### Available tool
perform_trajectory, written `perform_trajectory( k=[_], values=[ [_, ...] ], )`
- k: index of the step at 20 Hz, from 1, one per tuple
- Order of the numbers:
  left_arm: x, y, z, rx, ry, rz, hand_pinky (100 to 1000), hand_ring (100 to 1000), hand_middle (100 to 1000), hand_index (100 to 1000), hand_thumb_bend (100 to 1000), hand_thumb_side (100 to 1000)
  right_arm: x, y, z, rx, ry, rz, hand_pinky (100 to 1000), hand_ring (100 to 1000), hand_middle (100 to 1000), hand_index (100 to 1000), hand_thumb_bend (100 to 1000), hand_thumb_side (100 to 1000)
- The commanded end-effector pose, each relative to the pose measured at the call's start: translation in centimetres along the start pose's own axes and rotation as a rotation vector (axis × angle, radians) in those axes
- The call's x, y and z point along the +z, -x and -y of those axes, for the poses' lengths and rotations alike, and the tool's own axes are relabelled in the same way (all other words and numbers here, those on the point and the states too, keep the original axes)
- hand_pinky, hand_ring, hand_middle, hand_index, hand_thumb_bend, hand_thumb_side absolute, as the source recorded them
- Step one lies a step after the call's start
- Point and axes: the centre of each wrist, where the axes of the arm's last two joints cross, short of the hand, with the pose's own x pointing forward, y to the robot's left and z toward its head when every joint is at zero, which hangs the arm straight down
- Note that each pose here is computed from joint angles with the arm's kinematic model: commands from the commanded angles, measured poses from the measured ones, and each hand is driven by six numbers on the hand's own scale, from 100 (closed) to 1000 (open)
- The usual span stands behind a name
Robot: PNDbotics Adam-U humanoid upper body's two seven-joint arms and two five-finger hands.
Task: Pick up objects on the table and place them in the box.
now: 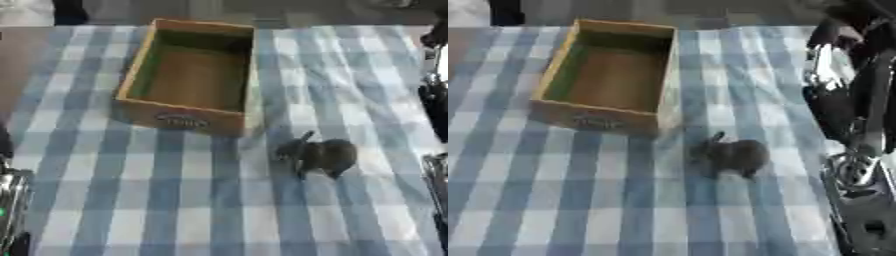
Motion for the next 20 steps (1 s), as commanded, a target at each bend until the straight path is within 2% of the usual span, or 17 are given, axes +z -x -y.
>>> perform_trajectory(
  k=[1, 2, 3, 5, 7, 10, 15, 20],
  values=[
    [-0.5, -0.6, -0.3, -0.002, -0.003, 0.03, 809, 643, 679, 849, 100, 663, -1.8, -0.7, 1.4, 0.125, -0.072, 0.064, 677, 846, 714, 854, 370, 710],
    [-0.5, -0.6, -0.3, -0.004, -0.002, 0.029, 809, 643, 679, 849, 100, 663, -2.3, -0.8, 1.9, 0.179, -0.122, 0.077, 688, 853, 729, 861, 442, 733],
    [-0.5, -0.5, -0.3, -0.005, -0.001, 0.028, 809, 643, 679, 849, 100, 663, -2.9, -1.0, 2.3, 0.239, -0.181, 0.09, 695, 856, 738, 864, 453, 724],
    [-0.4, -0.5, -0.4, -0.008, 0.002, 0.026, 809, 643, 679, 848, 100, 663, -4.0, -1.3, 3.1, 0.37, -0.33, 0.106, 715, 866, 761, 871, 450, 670],
    [-0.4, -0.5, -0.4, -0.011, 0.004, 0.025, 808, 643, 679, 848, 100, 663, -5.0, -1.7, 3.8, 0.49, -0.476, 0.108, 728, 867, 773, 873, 446, 672],
    [-0.3, -0.4, -0.5, -0.016, 0.008, 0.022, 808, 643, 679, 848, 100, 663, -6.2, -2.3, 4.6, 0.612, -0.645, 0.102, 737, 869, 781, 875, 446, 661],
    [-0.3, -0.4, -0.6, -0.022, 0.015, 0.019, 808, 642, 679, 848, 100, 662, -7.4, -3.2, 5.3, 0.705, -0.845, 0.076, 745, 873, 794, 881, 447, 598],
    [-0.2, -0.4, -0.7, -0.026, 0.021, 0.016, 808, 642, 678, 848, 100, 662, -8.4, -3.9, 5.9, 0.726, -0.984, 0.025, 746, 882, 794, 881, 446, 529]
  ],
)
